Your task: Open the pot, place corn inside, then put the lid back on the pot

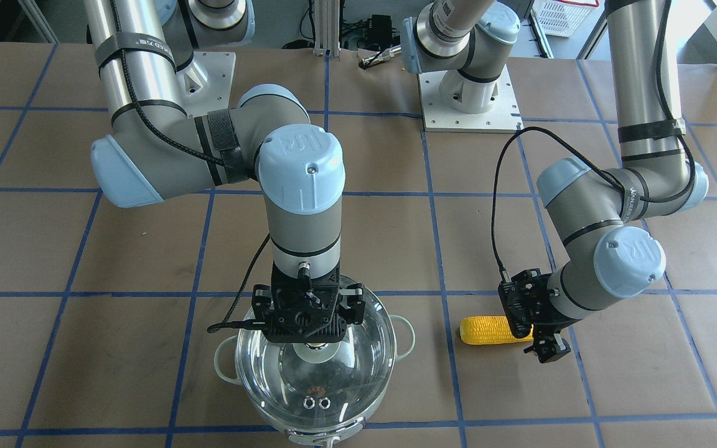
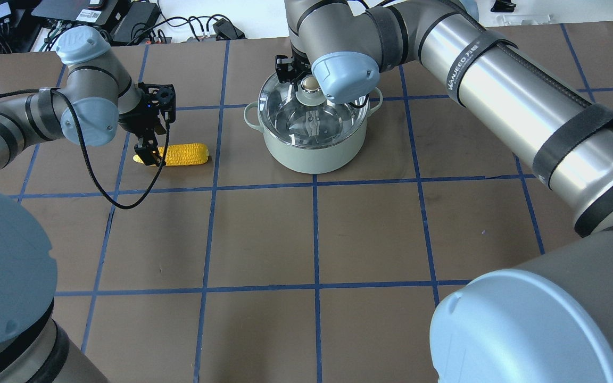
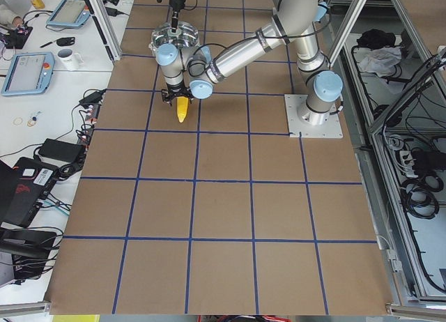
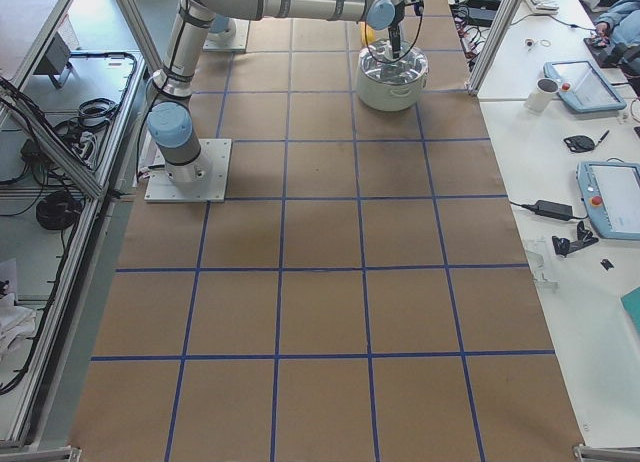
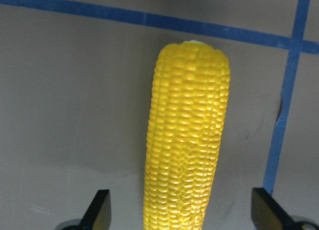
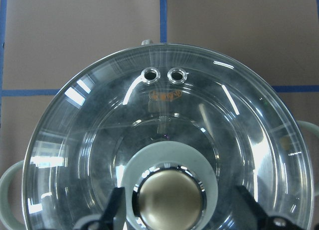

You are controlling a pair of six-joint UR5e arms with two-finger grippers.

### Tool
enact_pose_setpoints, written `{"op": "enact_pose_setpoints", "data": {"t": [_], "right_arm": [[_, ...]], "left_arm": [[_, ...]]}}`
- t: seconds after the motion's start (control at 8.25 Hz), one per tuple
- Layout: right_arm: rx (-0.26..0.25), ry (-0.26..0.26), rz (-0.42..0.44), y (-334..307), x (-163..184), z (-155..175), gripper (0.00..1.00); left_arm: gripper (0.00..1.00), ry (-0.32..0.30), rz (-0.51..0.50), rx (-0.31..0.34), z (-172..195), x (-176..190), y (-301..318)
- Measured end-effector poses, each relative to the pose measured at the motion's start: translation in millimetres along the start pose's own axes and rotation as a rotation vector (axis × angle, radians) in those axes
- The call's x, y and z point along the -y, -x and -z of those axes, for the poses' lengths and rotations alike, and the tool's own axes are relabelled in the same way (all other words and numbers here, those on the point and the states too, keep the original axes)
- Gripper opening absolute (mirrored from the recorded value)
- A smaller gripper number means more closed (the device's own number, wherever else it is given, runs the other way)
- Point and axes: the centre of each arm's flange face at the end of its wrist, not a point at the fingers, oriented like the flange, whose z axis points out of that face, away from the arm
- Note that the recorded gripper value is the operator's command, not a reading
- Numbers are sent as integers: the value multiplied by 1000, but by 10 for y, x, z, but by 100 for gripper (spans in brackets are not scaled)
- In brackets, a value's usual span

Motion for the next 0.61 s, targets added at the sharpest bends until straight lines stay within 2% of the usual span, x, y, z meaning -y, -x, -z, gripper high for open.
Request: {"op": "enact_pose_setpoints", "data": {"t": [0.36,0.61], "right_arm": [[21,8,-11,24,-11,-7,58],[24,10,-14,28,-12,-9,67]], "left_arm": [[100,-3,0,-22,-137,-3,18],[100,-4,4,-32,-201,-7,27]]}}
